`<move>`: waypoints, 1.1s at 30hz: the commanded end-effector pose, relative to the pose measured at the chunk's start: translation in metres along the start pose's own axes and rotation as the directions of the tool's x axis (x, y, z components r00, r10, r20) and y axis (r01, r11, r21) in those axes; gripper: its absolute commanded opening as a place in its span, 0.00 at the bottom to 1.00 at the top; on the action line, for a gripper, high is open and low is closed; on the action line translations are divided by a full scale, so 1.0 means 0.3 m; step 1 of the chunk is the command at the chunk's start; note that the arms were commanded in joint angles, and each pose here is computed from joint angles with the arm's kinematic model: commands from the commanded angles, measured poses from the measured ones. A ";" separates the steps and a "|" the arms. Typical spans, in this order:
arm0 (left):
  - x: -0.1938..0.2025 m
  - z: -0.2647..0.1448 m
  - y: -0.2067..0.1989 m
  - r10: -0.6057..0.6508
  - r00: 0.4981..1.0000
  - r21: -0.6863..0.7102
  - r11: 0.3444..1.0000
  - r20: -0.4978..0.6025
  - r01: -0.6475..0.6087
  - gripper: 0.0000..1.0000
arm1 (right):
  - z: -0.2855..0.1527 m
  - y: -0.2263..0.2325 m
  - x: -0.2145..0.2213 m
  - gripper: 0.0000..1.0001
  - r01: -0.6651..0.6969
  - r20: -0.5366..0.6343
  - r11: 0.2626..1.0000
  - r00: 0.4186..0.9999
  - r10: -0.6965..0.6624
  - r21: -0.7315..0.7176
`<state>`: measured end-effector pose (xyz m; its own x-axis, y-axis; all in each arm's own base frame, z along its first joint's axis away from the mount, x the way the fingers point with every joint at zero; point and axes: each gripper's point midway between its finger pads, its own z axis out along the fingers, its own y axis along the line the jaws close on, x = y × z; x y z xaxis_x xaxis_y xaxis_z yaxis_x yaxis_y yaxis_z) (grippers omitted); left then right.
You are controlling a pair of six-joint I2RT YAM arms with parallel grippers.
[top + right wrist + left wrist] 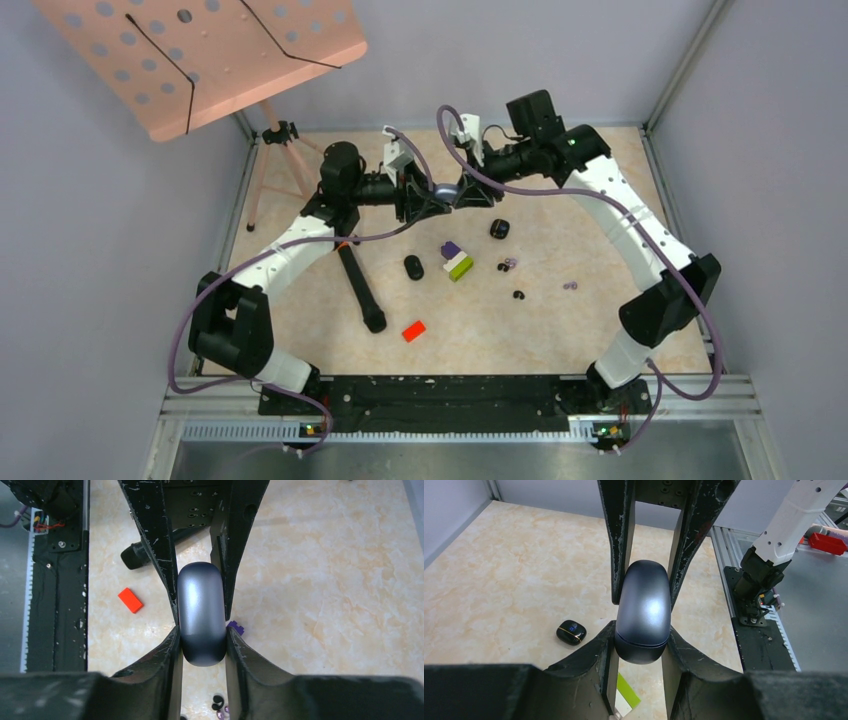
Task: Insert the wireless bluetooth earbuds into the charging case
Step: Open the charging case, then pick up the earbud from the center of the board.
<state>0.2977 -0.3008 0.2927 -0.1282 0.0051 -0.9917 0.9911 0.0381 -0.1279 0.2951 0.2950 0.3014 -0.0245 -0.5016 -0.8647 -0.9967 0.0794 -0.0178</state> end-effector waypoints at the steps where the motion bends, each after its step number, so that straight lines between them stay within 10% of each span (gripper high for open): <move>1: -0.043 0.008 -0.014 0.074 0.996 0.027 0.997 0.040 -0.075 0.00 | 0.000 -0.004 -0.056 0.40 -0.017 0.033 1.000 0.999 0.017 0.006; 23: -0.033 0.012 -0.019 0.096 0.994 0.053 0.994 0.054 -0.099 0.00 | -0.070 -0.136 -0.110 0.55 -0.486 0.227 0.839 0.813 0.536 -0.243; 33: -0.005 0.013 0.017 0.009 0.999 -0.006 1.000 0.048 -0.009 0.00 | -0.262 -0.183 -0.179 0.66 -0.470 0.359 0.858 0.779 0.514 -0.207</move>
<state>0.3010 -0.3035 0.2939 -0.1047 -0.0284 -0.9941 0.9939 0.0319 -0.1056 0.3399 0.2797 0.3476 -0.5790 -0.1299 -0.8049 -0.8153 0.0950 0.5711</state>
